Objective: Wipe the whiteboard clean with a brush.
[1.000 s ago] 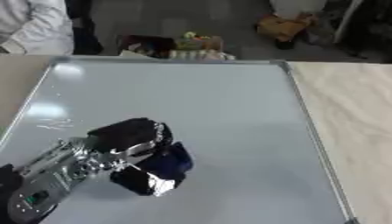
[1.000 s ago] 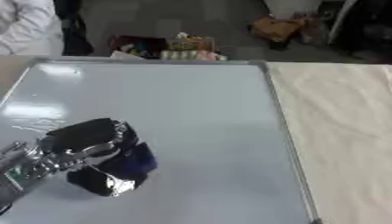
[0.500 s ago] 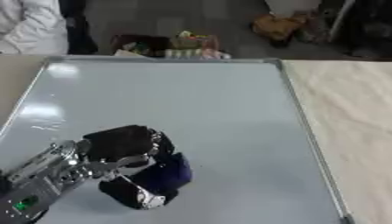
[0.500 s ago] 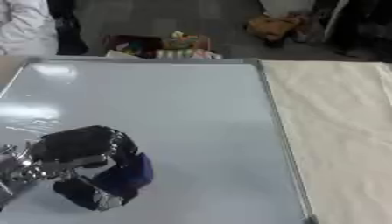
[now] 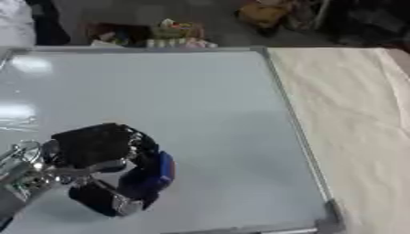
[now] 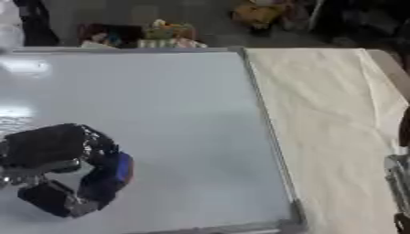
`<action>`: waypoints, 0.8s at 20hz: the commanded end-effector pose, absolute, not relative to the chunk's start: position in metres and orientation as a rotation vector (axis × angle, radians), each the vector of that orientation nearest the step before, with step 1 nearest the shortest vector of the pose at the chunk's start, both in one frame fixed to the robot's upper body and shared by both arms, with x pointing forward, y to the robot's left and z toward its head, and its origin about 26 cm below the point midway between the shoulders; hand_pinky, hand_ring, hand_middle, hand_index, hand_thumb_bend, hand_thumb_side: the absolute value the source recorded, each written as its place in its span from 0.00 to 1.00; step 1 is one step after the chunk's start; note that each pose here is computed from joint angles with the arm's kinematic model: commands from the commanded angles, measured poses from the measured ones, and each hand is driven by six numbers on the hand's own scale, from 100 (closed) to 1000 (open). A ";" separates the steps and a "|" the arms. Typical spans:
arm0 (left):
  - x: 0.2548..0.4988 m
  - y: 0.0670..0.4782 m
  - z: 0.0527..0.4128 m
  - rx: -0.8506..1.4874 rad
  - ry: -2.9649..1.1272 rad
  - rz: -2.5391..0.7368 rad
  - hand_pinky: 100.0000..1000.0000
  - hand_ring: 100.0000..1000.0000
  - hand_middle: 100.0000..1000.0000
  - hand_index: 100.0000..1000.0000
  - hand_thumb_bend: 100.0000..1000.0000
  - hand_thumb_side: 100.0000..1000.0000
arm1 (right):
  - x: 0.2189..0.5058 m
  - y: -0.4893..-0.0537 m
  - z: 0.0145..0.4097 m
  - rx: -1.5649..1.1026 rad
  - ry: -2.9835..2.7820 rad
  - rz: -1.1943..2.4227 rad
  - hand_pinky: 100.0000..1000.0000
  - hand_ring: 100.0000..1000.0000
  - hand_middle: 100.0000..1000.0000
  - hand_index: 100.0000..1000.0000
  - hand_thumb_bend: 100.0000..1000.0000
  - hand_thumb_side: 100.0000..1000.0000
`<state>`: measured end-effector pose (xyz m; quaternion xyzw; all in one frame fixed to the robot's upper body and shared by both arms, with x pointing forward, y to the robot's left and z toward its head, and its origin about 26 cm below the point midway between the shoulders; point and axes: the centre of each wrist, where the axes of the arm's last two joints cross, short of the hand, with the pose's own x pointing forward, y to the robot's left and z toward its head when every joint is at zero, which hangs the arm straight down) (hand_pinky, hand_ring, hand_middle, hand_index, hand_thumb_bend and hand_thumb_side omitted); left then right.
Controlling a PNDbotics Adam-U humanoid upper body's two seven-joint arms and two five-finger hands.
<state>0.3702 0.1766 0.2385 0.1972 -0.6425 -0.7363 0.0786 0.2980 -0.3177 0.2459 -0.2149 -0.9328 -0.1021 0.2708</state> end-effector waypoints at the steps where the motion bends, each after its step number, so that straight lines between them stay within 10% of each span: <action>1: 0.373 0.185 0.247 0.672 -1.882 -2.208 0.42 0.55 0.45 0.67 0.11 0.60 | 0.295 -0.320 0.253 -0.589 -2.537 -0.271 0.82 0.76 0.62 0.81 0.00 1.00; 16: 0.389 0.170 0.231 0.718 -1.713 -2.277 0.42 0.53 0.43 0.66 0.11 0.60 | 0.295 -0.320 0.252 -0.588 -2.536 -0.276 0.82 0.76 0.61 0.81 0.00 1.00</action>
